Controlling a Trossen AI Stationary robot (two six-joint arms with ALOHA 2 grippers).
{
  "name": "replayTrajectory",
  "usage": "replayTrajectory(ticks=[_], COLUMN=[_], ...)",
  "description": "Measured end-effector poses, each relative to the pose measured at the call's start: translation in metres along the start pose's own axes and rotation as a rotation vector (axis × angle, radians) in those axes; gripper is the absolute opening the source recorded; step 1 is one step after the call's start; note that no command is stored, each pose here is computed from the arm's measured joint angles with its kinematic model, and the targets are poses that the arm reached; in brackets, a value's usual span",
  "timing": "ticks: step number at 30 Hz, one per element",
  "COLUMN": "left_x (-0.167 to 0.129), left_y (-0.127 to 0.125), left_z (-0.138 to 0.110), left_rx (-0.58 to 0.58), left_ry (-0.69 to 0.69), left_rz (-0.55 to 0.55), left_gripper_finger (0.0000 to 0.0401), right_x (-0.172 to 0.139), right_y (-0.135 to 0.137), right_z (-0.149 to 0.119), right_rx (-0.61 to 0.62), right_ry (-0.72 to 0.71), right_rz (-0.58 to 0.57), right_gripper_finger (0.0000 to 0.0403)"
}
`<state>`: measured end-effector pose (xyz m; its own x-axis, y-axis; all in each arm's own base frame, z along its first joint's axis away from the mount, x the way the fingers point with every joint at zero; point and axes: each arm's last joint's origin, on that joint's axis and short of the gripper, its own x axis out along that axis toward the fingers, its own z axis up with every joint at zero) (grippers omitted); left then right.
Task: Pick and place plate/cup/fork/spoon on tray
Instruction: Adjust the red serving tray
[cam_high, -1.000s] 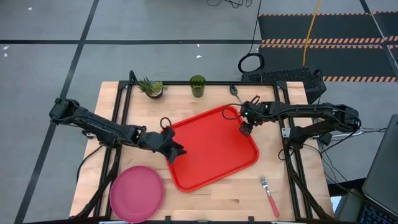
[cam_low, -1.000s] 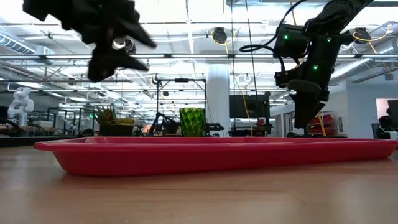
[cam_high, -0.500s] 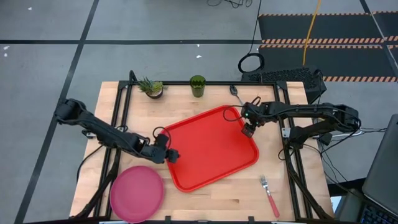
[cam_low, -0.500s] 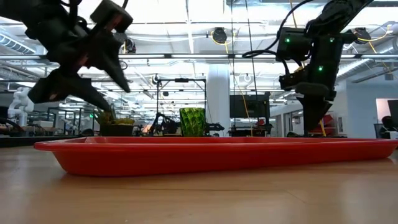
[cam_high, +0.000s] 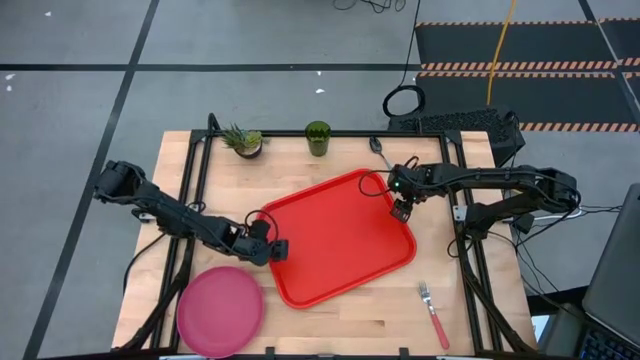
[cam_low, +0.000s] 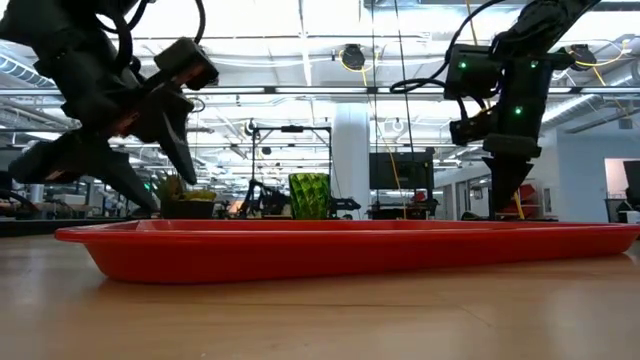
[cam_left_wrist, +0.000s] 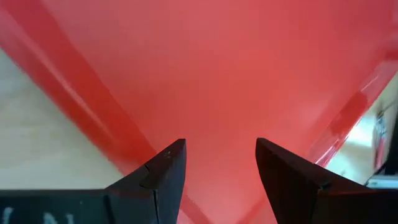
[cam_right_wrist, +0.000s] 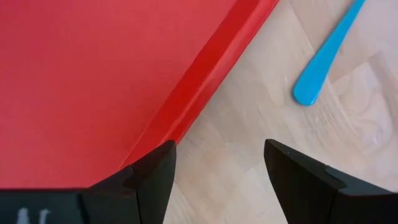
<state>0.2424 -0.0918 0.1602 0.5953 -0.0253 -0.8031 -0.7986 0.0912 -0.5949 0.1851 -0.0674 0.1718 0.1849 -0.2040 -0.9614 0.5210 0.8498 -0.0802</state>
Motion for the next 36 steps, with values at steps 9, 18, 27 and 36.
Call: replayTrajectory(ticks=[9,18,27,36], left_x=[-0.026,-0.020,0.015,0.017], left_y=[-0.024,-0.022,-0.020,-0.016], left_z=[0.002,-0.004,-0.004,0.007], left_rx=[-0.011,-0.092,-0.147,-0.157], left_ry=[-0.011,-0.030,0.007,0.001], left_rz=[0.202,0.260,0.312,0.367], left_gripper_finger=[0.0195,0.0195,0.0195,0.0195], right_x=[0.000,0.000,0.000,0.012], right_y=[0.000,0.000,-0.001,-0.007], right_z=[0.000,0.000,0.004,-0.004], right_rx=[-0.047,-0.079,-0.101,-0.122], right_ry=[0.002,-0.002,-0.037,-0.035], right_rz=[-0.003,-0.004,-0.025,-0.058], right_gripper_finger=[0.0238,0.0238,0.0238,0.0238])
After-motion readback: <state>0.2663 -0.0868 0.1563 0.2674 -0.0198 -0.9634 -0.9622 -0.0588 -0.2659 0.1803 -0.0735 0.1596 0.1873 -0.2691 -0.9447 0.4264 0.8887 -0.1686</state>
